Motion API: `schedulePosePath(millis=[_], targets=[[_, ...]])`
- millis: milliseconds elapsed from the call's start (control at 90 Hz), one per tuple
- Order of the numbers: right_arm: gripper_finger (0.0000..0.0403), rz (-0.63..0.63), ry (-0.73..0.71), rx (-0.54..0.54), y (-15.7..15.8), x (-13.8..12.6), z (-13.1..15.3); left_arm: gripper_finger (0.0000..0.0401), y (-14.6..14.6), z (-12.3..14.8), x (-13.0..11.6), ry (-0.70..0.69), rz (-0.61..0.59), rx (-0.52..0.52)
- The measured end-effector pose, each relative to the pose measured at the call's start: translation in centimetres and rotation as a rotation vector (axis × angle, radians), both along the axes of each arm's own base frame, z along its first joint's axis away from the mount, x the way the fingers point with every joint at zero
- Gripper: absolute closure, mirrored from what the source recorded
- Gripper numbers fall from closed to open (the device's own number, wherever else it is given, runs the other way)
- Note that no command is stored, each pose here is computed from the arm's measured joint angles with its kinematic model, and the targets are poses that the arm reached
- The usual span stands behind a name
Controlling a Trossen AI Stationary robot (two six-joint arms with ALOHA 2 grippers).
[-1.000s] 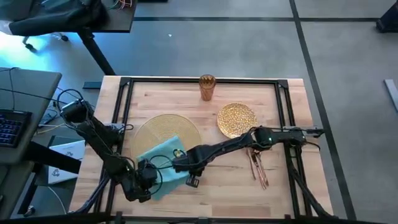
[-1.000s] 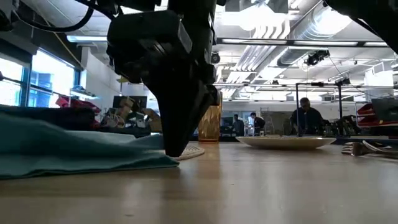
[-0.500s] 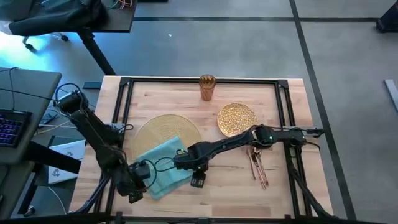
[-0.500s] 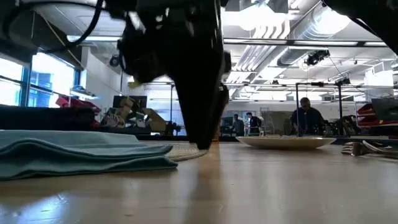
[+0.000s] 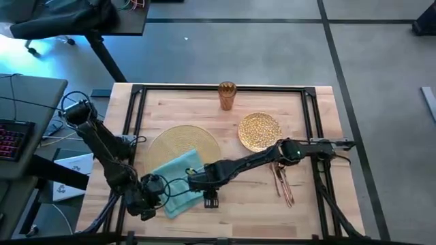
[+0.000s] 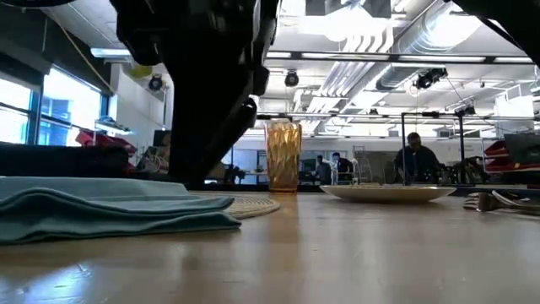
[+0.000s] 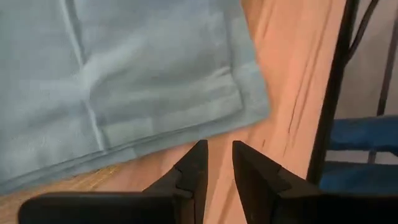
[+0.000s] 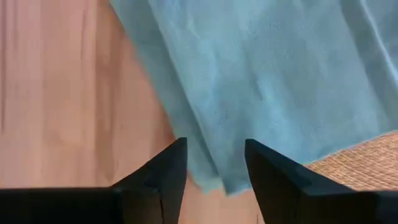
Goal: Set table place
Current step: Fold the blue table napkin
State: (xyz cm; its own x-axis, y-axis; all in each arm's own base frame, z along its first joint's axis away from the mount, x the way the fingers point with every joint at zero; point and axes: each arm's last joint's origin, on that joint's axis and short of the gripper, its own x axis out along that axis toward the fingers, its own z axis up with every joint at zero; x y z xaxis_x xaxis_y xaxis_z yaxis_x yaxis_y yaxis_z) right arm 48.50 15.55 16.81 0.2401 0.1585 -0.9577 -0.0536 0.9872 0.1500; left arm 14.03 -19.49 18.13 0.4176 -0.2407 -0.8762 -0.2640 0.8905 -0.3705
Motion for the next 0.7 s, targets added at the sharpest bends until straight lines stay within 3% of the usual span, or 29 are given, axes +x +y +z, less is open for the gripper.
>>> schedulePosePath(millis=[122, 356, 700], targets=[[0.0275, -0.132, 0.124, 0.006, -0.3, -1.0, -0.1, 0.0344, -0.4, 0.1, -0.2, 0.0, 0.001, -0.029], [0.0258, -0.235, 0.153, 0.06, -2.4, -0.5, 0.3, 0.0344, -1.0, 0.1, -1.2, 0.038, 0.067, -0.085], [0.0199, -0.226, 0.187, 0.228, -7.4, 0.2, 1.4, 0.0344, -2.5, 0.1, -3.9, 0.064, 0.181, -0.168]])
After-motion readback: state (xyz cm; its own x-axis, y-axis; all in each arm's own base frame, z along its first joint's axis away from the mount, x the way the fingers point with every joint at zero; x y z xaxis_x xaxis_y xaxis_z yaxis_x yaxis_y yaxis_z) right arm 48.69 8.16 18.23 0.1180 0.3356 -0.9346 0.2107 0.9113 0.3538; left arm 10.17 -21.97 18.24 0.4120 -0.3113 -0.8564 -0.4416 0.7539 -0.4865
